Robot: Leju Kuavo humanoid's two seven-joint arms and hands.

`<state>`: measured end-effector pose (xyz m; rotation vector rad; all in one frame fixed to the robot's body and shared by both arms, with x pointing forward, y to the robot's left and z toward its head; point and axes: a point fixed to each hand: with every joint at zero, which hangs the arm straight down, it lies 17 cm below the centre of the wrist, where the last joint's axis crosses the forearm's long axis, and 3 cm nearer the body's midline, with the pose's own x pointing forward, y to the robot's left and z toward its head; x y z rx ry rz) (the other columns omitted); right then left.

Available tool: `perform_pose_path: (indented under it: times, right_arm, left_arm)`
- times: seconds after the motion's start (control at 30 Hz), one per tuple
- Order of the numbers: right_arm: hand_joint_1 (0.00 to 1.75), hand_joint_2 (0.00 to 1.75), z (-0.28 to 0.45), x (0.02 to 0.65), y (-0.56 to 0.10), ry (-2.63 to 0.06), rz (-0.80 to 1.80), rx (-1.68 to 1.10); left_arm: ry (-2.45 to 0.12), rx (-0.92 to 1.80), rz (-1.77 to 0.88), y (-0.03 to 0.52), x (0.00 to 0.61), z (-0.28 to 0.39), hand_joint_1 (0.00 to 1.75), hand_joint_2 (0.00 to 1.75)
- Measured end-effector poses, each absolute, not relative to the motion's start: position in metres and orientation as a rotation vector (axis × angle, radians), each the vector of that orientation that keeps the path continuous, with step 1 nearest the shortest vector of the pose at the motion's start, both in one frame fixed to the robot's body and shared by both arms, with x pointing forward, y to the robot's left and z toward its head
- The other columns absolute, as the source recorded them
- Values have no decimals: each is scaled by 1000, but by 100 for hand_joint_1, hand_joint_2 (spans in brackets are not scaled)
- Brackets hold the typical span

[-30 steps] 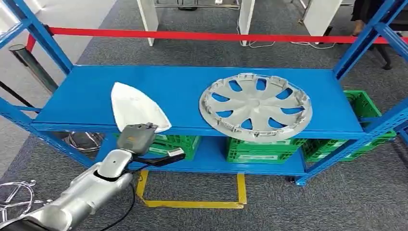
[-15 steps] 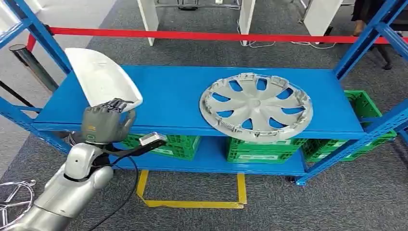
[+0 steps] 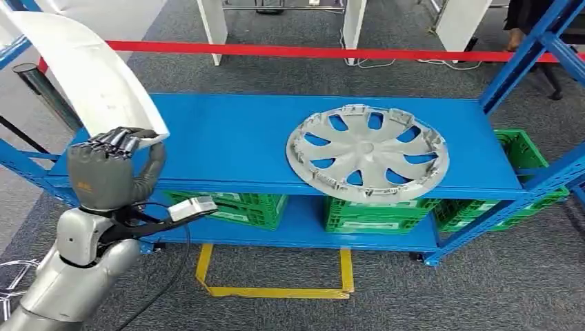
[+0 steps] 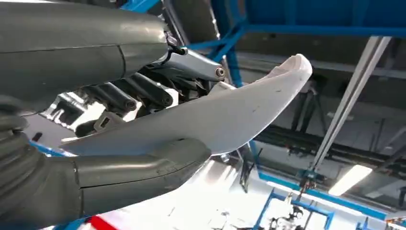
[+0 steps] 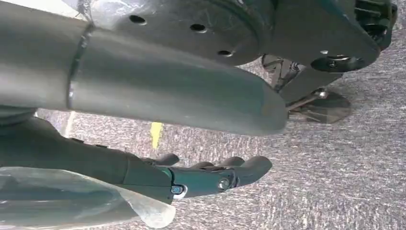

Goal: Take the parts from the cabinet and place them on the table.

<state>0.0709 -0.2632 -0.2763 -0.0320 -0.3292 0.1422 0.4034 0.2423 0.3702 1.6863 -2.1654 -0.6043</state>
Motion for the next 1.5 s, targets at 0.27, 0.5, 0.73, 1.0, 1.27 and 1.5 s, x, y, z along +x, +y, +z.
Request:
perform_pose_path:
  times: [0.27,0.5,0.73,1.0,1.27,1.5]
  right_arm:
    - [0,0,-276,72,-262,-336,140,-26]
    - [0,0,-276,72,-261,-338,142,-24]
    - [0,0,-276,72,-261,-339,140,-24]
    - [0,0,-275,76,-259,-346,138,-21]
    - [0,0,-275,72,-258,-342,141,-19]
    - [0,0,-275,76,-258,-347,141,-18]
  left_arm:
    - [-2174,1641,-556,253,401,367,175,175]
    - [-2167,1622,-563,255,403,365,175,175]
    - [-2158,1615,-585,255,405,362,175,175]
    - [-2146,1626,-582,260,405,363,175,175]
    - [-2145,1622,-582,259,404,361,175,175]
    - [-2122,1632,-577,267,405,360,175,175]
